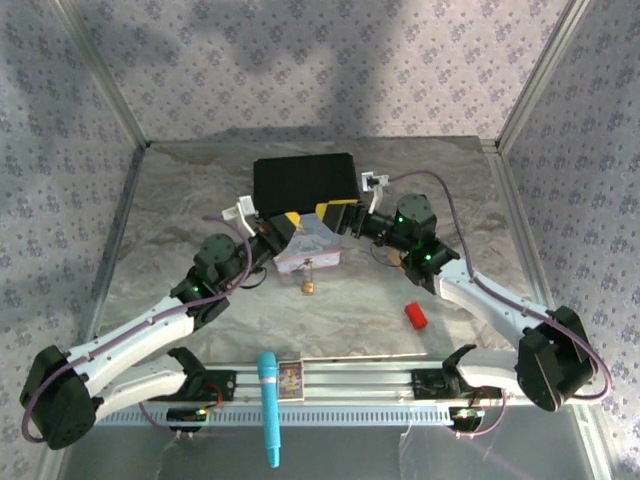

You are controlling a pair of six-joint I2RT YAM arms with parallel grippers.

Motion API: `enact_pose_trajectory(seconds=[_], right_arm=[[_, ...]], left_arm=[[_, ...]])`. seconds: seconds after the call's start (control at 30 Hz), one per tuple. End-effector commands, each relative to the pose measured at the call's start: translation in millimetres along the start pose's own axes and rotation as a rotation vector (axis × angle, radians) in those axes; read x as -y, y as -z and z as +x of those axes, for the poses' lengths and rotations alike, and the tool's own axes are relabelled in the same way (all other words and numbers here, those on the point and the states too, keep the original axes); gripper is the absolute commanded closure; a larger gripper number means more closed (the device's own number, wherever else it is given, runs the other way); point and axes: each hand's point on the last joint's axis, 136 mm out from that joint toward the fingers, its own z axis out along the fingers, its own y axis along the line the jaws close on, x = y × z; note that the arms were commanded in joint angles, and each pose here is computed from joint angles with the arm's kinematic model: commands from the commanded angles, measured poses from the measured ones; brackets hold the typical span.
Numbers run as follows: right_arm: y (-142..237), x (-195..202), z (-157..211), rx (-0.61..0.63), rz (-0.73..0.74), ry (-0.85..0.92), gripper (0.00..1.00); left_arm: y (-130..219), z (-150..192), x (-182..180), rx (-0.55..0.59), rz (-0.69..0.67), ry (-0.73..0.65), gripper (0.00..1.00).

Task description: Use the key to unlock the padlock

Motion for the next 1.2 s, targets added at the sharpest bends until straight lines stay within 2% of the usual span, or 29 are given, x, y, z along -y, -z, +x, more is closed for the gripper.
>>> enact_pose_trajectory(seconds=[0.0,0.27,0.47,0.53,0.6,0.67,0.77,0.83,0.87,1.1,1.17], right_arm=[[0.0,-33.1,-12.9,0.067,-0.197,-0.068,0.31],[-14.0,-67.7,4.8,0.0,-0.277,-0.019,0.46],[-18.3,-64.5,10.7,-0.003,-0.289,-0.034,0.56],[-19.7,-64.2,11.7,-0.004,-0.293,-0.035,0.63],[-20.2,-63.3,11.5,-0.001,-0.293,-0.036,0.65],[-19.9,-62.5,10.8,0.009,-0.291,-0.034,0.72],[-17.2,-59.6,9.8,0.029,-0.283,-0.037,0.74],[-14.2,-58.2,7.7,0.043,-0.279,-0.033,0.86],[-13.6,-57.5,7.6,0.038,-0.275,-0.031,0.89],[-17.0,-55.9,10.6,0.014,-0.274,-0.038,0.93],[-15.6,-52.7,10.8,0.016,-0.265,-0.044,1.0]], left_arm=[[-0.8,-16.0,45.5,0.039,0.156,-0.064,1.0],[1.0,-22.2,62.5,0.065,0.225,-0.065,1.0],[1.8,-25.1,67.1,0.08,0.248,-0.055,1.0],[0.7,-24.7,66.6,0.077,0.247,-0.051,1.0],[-0.1,-24.2,65.8,0.077,0.247,-0.048,1.0],[-1.1,-23.6,63.7,0.076,0.242,-0.042,1.0],[-2.0,-23.4,61.4,0.077,0.234,-0.039,1.0],[-0.6,-23.8,61.2,0.081,0.236,-0.041,1.0],[1.0,-25.2,60.0,0.089,0.231,-0.048,1.0],[4.2,-28.7,52.2,0.112,0.198,-0.049,1.0],[3.8,-28.8,51.6,0.113,0.197,-0.045,1.0]])
